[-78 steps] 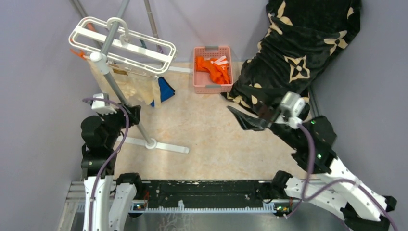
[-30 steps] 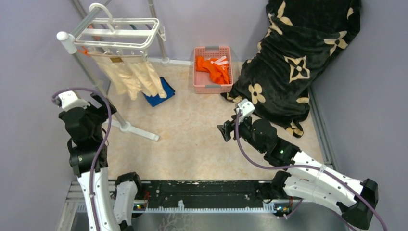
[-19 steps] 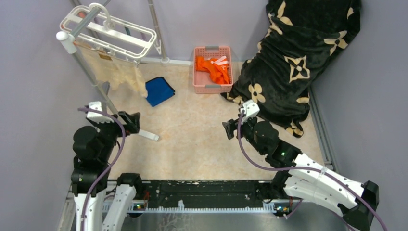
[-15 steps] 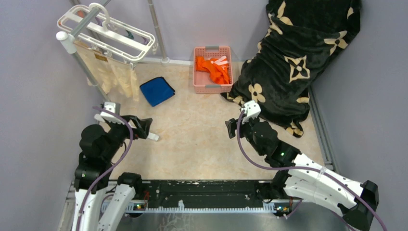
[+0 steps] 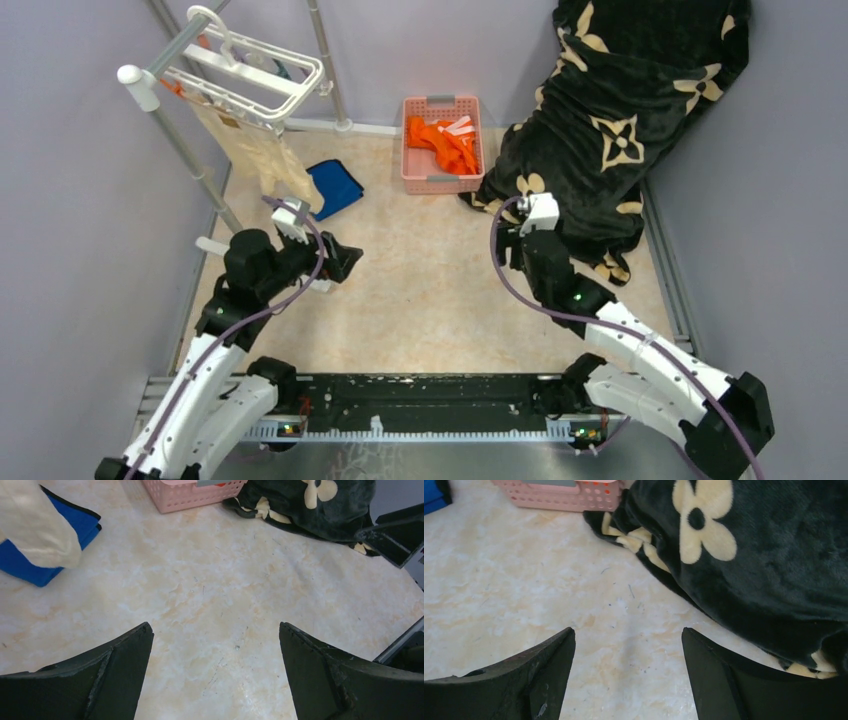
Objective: Clip the underwear to the hanger
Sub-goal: Move the clothesline to the center of the board, then reset both arms
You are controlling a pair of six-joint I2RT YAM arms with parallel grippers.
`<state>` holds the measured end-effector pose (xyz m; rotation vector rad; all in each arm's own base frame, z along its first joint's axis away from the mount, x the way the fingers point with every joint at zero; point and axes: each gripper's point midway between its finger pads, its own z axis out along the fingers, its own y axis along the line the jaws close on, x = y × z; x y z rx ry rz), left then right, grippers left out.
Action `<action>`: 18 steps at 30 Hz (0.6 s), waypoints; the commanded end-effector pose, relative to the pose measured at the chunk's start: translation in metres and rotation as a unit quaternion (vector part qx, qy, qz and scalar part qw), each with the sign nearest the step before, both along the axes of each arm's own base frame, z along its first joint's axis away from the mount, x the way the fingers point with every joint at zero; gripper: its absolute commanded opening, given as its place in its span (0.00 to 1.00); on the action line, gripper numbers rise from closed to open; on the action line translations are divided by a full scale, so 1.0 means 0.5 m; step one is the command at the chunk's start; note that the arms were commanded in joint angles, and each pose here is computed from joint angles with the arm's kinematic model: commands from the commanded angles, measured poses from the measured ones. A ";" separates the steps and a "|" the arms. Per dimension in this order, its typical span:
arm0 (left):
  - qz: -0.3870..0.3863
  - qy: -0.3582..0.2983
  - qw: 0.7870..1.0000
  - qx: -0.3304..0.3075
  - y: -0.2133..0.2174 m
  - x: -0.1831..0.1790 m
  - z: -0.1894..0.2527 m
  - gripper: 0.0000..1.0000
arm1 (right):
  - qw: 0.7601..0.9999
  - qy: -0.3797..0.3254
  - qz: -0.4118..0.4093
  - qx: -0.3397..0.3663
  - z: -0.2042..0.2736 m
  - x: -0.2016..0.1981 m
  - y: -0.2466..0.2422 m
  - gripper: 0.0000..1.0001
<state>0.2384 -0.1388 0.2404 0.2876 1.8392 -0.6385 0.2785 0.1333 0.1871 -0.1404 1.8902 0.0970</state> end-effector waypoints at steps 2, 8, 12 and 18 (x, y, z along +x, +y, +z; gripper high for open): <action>0.022 -0.005 1.000 -0.001 -0.037 0.028 -0.017 1.00 | 0.996 -0.010 0.000 0.084 0.053 0.028 -0.017 0.78; 0.024 0.052 0.998 -0.006 -0.084 0.030 -0.080 1.00 | 0.990 -0.052 -0.027 0.126 0.082 0.015 -0.078 0.84; 0.068 0.062 0.996 -0.009 -0.067 0.049 -0.094 1.00 | 0.987 -0.091 -0.040 0.125 0.111 -0.008 -0.107 0.90; 0.110 0.046 0.993 0.008 -0.034 0.063 -0.093 1.00 | 0.984 -0.125 -0.052 0.119 0.122 -0.040 -0.139 0.92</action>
